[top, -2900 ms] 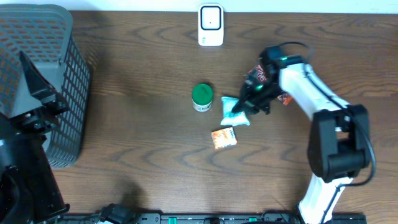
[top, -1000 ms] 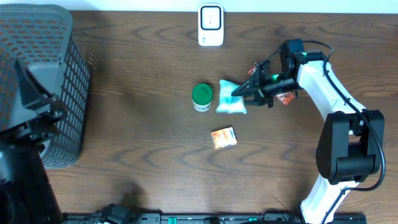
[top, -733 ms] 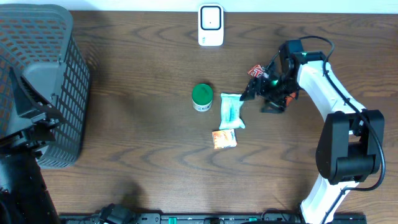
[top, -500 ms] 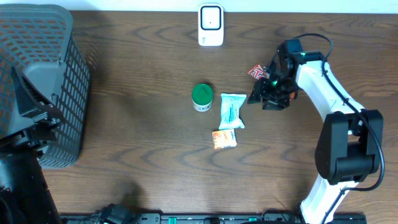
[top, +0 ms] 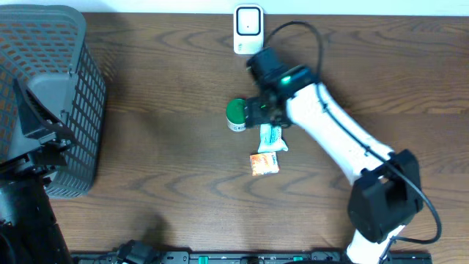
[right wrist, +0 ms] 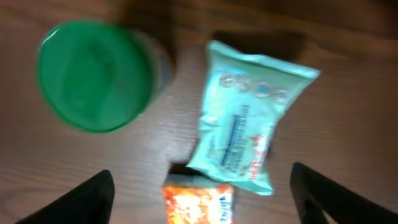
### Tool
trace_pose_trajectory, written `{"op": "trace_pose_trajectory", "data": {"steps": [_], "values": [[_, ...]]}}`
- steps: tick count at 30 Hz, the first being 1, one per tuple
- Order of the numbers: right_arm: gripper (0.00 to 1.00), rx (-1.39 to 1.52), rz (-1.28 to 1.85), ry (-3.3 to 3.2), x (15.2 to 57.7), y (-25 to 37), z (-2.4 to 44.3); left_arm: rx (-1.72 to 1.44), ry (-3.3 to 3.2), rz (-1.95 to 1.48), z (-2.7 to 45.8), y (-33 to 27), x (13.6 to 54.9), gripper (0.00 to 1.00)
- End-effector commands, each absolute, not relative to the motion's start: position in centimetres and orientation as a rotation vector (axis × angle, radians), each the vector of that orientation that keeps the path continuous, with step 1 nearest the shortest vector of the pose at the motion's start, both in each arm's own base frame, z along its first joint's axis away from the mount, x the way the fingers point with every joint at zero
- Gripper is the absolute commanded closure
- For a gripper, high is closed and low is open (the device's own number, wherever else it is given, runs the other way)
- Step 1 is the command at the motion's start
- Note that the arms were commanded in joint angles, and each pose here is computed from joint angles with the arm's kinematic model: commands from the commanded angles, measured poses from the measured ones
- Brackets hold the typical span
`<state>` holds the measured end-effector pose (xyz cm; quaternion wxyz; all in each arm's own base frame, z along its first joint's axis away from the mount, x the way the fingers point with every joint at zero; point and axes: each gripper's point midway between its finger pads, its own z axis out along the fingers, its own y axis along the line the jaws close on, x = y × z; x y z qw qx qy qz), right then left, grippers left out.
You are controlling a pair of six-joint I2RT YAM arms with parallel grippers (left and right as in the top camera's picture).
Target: Scan the item barcode
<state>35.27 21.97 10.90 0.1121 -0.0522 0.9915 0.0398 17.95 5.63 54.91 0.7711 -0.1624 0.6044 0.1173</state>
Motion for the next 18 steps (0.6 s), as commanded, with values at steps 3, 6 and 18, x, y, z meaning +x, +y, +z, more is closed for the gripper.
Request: {"op": "trace_pose_trajectory", "data": {"steps": [3,6,18], "values": [[0.21,-0.092,-0.173,2.771,36.6,21.2,10.8,-0.365,1.301,0.253,55.0,5.9,17.7,0.02],[0.23,-0.107,-0.243,2.768,36.8,21.1,9.6,-0.367,1.296,0.25,55.1,5.9,17.5,0.02],[0.27,-0.157,-0.397,2.887,36.2,20.6,2.5,-0.372,1.287,0.245,55.2,6.1,17.0,0.02]]}}
